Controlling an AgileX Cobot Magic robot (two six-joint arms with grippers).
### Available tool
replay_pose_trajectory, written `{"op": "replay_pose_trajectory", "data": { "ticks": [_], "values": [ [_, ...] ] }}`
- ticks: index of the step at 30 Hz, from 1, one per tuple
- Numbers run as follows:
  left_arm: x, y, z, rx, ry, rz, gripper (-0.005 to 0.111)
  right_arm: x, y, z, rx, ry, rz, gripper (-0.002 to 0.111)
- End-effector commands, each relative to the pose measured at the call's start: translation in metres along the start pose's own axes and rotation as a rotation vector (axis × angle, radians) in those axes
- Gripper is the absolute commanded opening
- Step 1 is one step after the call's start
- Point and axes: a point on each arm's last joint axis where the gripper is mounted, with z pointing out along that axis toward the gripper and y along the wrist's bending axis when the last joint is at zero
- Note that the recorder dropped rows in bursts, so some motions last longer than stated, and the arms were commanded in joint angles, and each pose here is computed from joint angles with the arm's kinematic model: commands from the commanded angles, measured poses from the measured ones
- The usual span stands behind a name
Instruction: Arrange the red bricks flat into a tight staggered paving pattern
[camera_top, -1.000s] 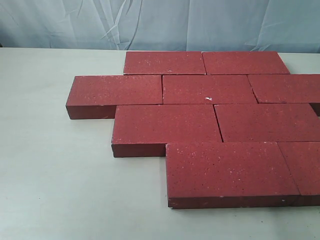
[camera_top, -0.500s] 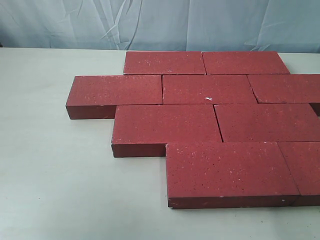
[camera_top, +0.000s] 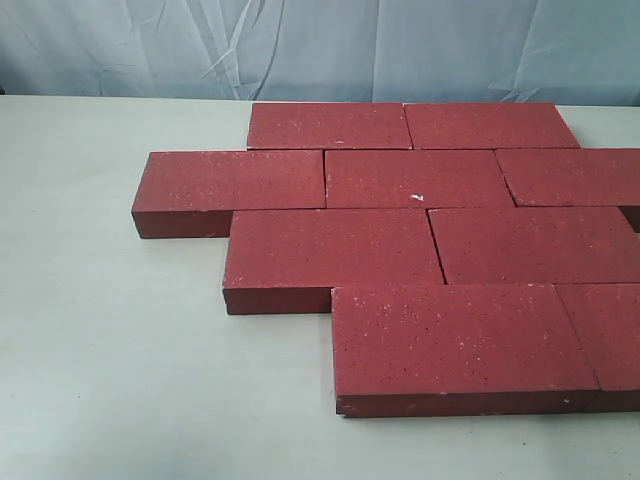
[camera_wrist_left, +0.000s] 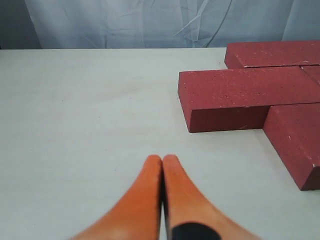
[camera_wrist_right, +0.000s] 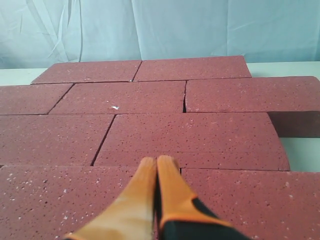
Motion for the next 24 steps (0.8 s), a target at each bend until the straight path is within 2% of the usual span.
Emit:
{"op": "replay_pose_trajectory", "data": {
  "ticks": [1, 3, 6, 16, 19, 24],
  "values": [
    [0.0171, 0.002, -0.0007, -0.017, -0.07, -0.002, 0.0, -0.0007, -0.0003, -0.0003, 0.004, -0.019, -0.002, -0.001],
    [0.0248, 0.0023, -0.0008, -0.018, -0.085, 0.001, 0.0, -0.0007, -0.0003, -0.0003, 0.004, -0.019, -0.002, -0.001],
    [0.0222, 0.0032, -0.0028, -0.031, -0.127, 0.028, 0.0, -0.0007, -0.0003, -0.0003, 0.004, -0.019, -0.002, -0.001],
    [0.0227, 0.0051, -0.0028, -0.053, -0.121, 0.063, 0.0, -0.0007, -0.0003, -0.0003, 0.004, -0.019, -0.002, -0.001],
    [0.0227, 0.0078, -0.003, -0.08, -0.123, -0.001, 0.0, -0.0007, -0.0003, -0.0003, 0.004, -0.019, -0.002, -0.001],
    [0.0226, 0.0078, -0.003, -0.079, -0.125, -0.012, 0.0, -0.0007, -0.0003, -0.0003, 0.004, -0.019, -0.002, -0.001]
  ]
}}
